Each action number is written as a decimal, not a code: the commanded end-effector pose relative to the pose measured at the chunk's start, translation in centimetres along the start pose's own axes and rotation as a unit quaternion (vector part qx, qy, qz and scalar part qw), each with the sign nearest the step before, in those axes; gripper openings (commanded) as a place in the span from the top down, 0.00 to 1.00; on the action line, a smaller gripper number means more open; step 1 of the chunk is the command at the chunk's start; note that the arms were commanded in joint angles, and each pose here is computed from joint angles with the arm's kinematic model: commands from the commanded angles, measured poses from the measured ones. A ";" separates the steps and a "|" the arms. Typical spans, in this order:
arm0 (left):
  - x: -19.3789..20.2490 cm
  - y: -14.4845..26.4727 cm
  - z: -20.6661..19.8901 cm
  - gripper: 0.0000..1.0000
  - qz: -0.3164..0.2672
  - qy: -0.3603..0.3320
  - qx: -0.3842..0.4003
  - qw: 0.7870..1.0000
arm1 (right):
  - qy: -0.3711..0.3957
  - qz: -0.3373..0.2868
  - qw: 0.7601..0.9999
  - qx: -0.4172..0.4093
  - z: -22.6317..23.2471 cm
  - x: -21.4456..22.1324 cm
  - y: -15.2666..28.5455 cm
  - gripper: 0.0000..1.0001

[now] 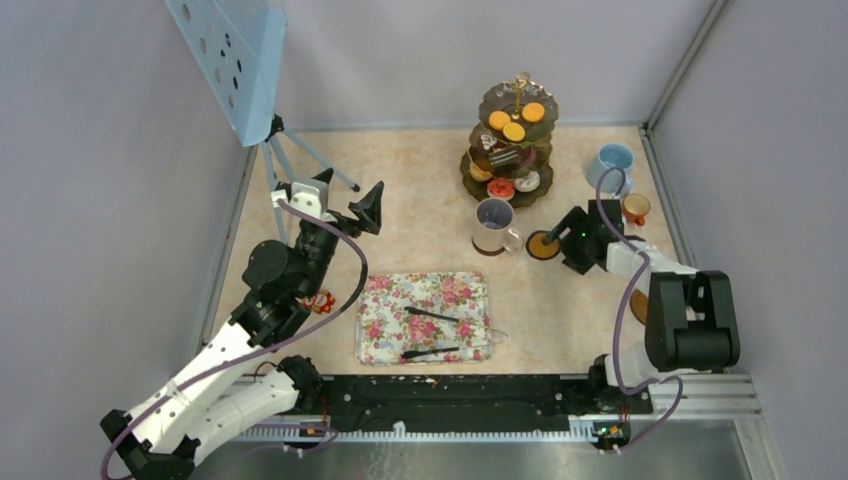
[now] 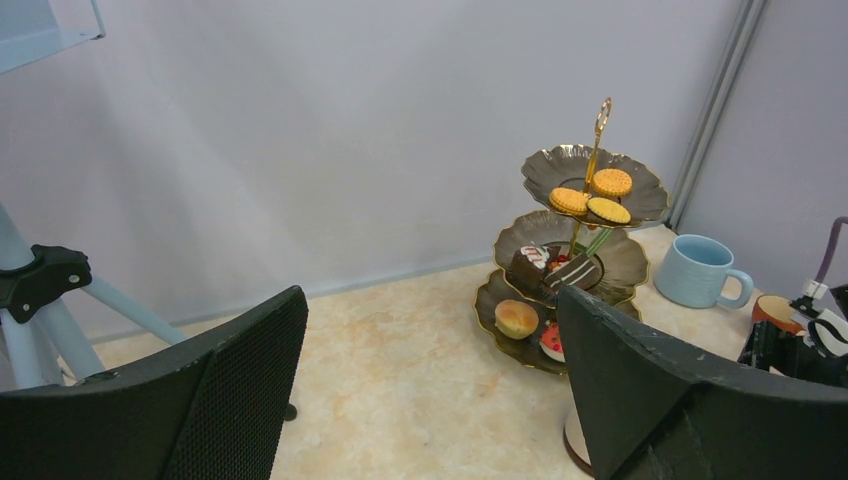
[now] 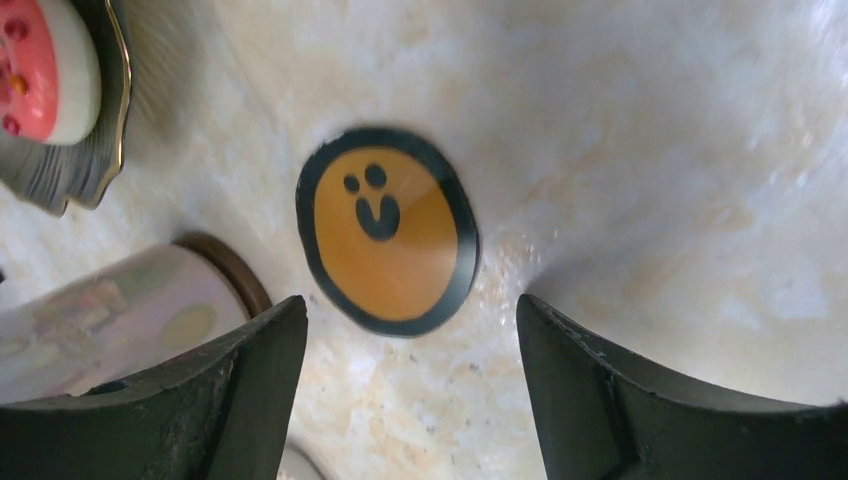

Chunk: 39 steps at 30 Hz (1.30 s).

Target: Serve the afternoon tea

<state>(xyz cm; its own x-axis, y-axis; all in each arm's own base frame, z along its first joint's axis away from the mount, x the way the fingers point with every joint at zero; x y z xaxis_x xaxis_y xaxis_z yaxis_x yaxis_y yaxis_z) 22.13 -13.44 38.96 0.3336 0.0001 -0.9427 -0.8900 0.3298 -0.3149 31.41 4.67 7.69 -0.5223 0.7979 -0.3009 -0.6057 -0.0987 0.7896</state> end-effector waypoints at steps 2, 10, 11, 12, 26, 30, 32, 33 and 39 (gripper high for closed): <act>-1.3 0.0 -0.1 0.01 -0.028 0.012 0.005 1.000 | -0.049 0.023 0.998 -0.032 0.2 2.0 0.6 0.24; -1.3 0.0 0.0 0.01 -0.026 0.011 0.005 1.000 | -0.063 0.038 0.995 -0.064 1.7 2.0 -1.5 0.24; -1.2 0.0 -0.1 0.01 -0.026 0.010 0.006 1.000 | -0.062 0.039 0.995 -0.066 1.9 1.9 -1.7 0.24; -1.2 -0.1 -0.1 0.01 -0.026 0.010 0.005 1.000 | -0.063 0.042 0.995 -0.068 2.2 1.8 -1.9 0.24; -1.5 0.1 -0.1 0.01 -0.031 0.015 0.009 0.999 | 0.112 -0.238 0.955 0.137 -0.2 -8.2 8.3 0.22; -1.6 0.2 -0.1 0.01 -0.032 0.016 0.009 0.999 | 0.040 -0.300 0.935 0.186 -2.1 -13.4 9.7 0.24; -1.7 0.3 -0.1 0.01 -0.035 0.017 0.010 0.999 | 0.030 -0.289 0.944 0.154 -2.7 -15.8 9.2 0.27; -1.7 0.3 -0.1 0.01 -0.034 0.016 0.009 0.999 | 0.036 -0.274 0.951 0.138 -2.9 -16.7 9.0 0.29; -1.7 0.3 -0.3 0.01 -0.034 0.017 0.011 0.999 | 0.052 -0.238 0.967 0.078 -4.5 -19.7 7.6 0.35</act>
<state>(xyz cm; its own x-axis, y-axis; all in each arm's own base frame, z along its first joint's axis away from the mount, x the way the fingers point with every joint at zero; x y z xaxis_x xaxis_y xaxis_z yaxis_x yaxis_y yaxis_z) 21.74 -13.70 39.20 0.3431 -0.0107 -0.9392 -0.8777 0.3524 -0.3247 32.62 -13.62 16.31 -0.2226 0.6878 -0.6909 -0.5978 0.4635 0.6540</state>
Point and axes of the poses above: each gripper's point midway between its finger pads, its own y axis back along the fingers, its own z axis along the line the jaws close on, x = y × z, the point moved 5 cm from there along y, back along the fingers, and after that the axes turned 9 degrees about -y, right-handed, at the moved point
